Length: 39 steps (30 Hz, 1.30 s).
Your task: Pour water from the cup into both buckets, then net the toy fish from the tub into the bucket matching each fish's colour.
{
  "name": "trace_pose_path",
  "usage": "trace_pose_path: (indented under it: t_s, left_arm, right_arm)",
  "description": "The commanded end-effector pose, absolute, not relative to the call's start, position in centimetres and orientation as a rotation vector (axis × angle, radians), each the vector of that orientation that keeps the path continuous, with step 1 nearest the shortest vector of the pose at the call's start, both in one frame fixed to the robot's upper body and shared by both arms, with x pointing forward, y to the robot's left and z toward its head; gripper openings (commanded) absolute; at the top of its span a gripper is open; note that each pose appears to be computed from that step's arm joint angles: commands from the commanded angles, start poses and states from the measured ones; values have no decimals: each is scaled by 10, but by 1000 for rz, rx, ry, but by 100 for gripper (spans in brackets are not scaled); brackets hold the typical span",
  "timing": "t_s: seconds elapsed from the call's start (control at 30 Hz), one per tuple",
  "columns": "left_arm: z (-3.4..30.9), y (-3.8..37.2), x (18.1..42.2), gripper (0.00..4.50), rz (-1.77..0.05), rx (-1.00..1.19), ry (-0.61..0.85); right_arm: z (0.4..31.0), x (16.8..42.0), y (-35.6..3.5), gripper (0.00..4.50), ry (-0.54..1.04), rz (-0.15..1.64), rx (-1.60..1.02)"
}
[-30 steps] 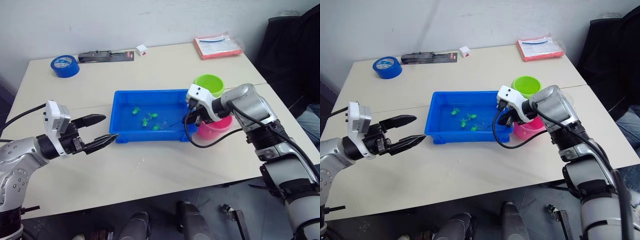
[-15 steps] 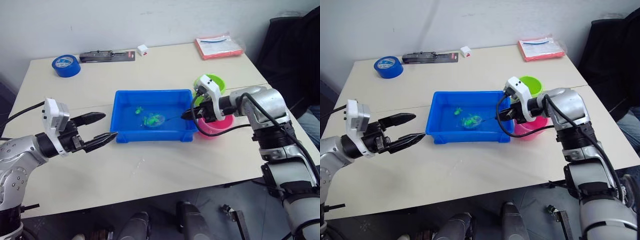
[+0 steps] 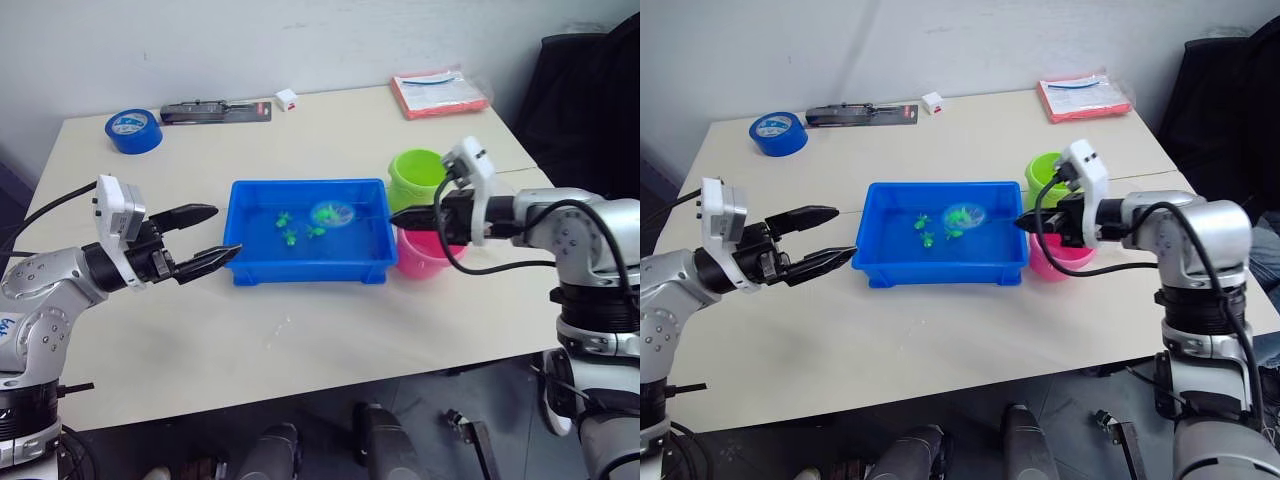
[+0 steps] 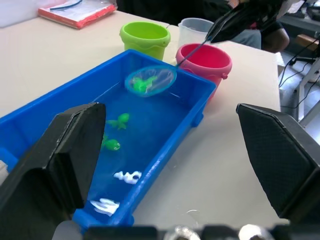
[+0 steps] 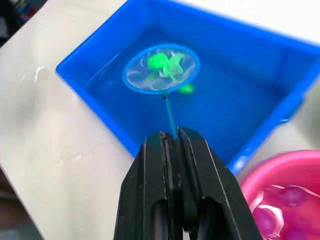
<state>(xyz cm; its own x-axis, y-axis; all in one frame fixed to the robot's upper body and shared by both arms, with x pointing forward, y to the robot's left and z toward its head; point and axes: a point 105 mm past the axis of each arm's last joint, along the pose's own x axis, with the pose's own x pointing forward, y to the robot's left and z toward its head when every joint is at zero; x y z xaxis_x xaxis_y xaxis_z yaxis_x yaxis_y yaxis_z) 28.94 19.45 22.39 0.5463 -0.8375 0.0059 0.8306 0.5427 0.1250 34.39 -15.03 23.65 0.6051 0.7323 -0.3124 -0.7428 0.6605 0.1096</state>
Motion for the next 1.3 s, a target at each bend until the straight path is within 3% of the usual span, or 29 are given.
trace_pose_path:
  t_s: [0.03, 0.2, 0.43, 0.7, 0.9, 1.3]
  left_arm:
    - [233, 190, 293, 450, -1013, 143, -124]
    - [235, 185, 300, 450, -1036, 149, -143]
    - [235, 181, 307, 450, -1056, 161, -153]
    - [234, 180, 306, 450, -1055, 167, -158]
    - [233, 176, 307, 450, -1052, 166, -175]
    - [229, 169, 311, 450, -1062, 155, -193]
  right_arm:
    - [262, 343, -165, 79, 241, 778, -33]
    - [277, 351, -191, 79, 178, 645, -46]
    - [285, 383, -220, 79, 102, 418, -185]
    - [284, 406, -226, 79, 20, 292, -679]
    - [274, 406, -226, 79, -30, 279, -1105]
    - [253, 399, -229, 79, -75, 241, -1618]
